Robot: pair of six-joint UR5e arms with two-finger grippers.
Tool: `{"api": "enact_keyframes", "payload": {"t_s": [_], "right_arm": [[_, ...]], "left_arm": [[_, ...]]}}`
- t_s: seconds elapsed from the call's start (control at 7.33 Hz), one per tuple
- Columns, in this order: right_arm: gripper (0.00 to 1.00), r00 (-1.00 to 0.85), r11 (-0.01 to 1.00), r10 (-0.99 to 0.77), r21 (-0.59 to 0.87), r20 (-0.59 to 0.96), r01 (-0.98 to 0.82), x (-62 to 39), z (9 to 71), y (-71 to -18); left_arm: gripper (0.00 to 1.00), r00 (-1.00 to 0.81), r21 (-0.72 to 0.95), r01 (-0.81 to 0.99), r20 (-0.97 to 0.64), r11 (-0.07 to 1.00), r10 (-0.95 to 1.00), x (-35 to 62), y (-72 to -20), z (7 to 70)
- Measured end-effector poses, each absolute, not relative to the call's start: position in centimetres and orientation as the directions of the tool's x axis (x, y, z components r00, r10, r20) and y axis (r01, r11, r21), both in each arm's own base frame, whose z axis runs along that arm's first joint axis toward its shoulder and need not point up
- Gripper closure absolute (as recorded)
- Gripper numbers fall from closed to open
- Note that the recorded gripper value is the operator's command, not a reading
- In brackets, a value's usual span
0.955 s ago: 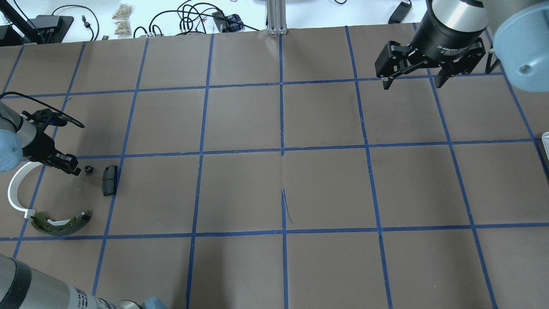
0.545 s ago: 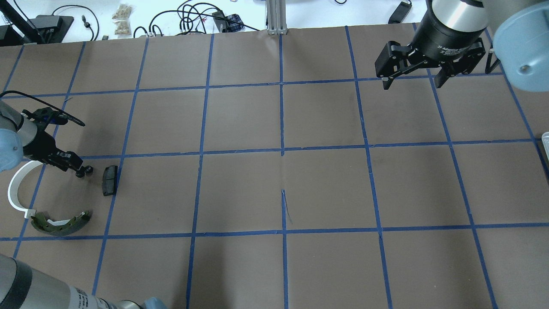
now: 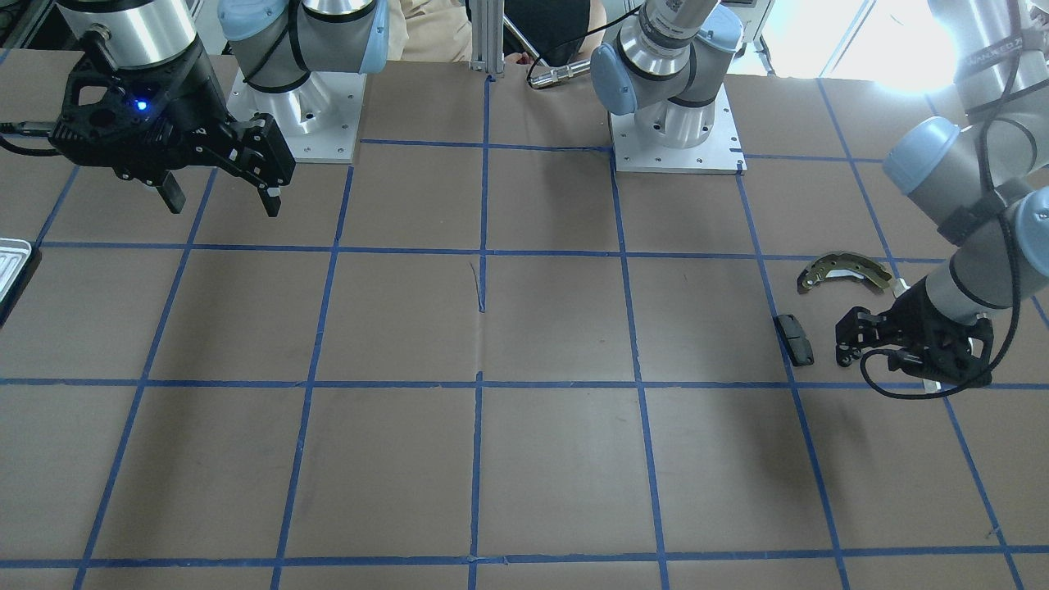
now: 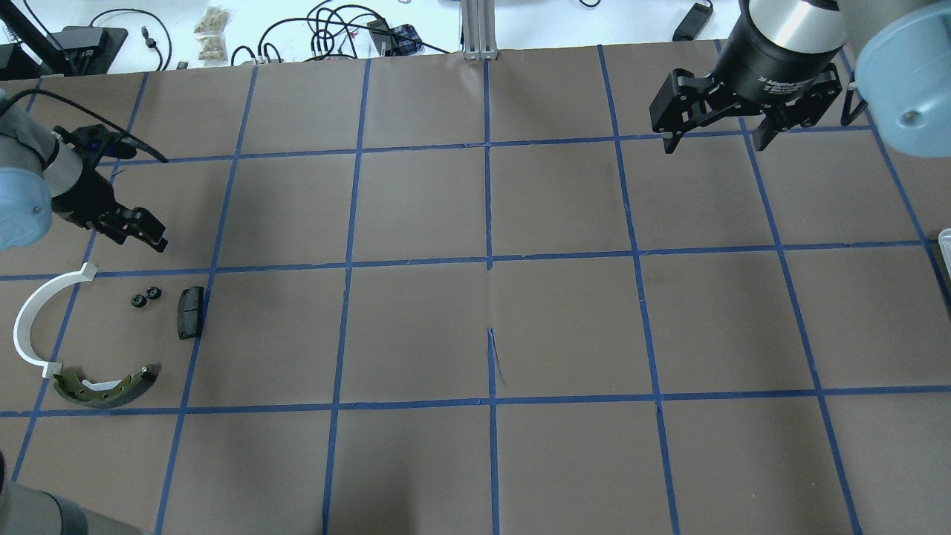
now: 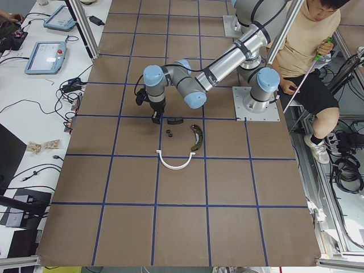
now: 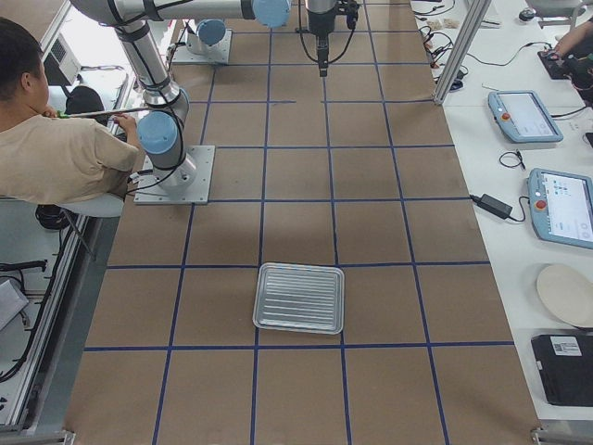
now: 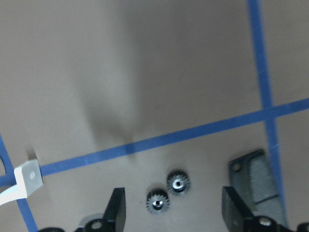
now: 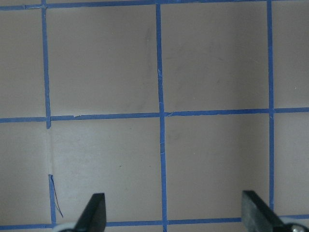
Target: Place bearing gear from tray to pile
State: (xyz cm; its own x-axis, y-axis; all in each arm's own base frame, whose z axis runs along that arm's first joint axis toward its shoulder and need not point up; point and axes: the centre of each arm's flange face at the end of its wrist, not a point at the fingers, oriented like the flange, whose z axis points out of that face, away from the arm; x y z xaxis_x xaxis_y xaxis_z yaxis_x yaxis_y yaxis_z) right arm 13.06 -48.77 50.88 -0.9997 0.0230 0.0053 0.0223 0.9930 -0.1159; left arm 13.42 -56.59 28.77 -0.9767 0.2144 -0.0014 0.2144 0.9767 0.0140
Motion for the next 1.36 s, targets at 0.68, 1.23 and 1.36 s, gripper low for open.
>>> {"api": "enact_keyframes", "payload": {"t_s": [0.68,1.23,1.36], "right_arm": [[0.0,-1.0,0.993,0.024,-0.112,0.006,0.023,13.1,50.7,-48.7],[0.0,-1.0,0.993,0.024,-0.113,0.006,0.023,13.0,50.7,-48.7],[0.0,-1.0,0.993,0.024,-0.112,0.006,0.023,13.0,50.7,-48.7]], "left_arm": [[0.0,-1.0,0.004,-0.008,-0.011,1.0,-0.008,-7.4,-52.6,42.2],[0.0,-1.0,-0.036,0.022,-0.012,0.999,0.022,-12.9,-48.1,48.9],[0.0,-1.0,-0.017,0.017,-0.011,1.0,0.017,-12.7,-48.2,49.7]]}}
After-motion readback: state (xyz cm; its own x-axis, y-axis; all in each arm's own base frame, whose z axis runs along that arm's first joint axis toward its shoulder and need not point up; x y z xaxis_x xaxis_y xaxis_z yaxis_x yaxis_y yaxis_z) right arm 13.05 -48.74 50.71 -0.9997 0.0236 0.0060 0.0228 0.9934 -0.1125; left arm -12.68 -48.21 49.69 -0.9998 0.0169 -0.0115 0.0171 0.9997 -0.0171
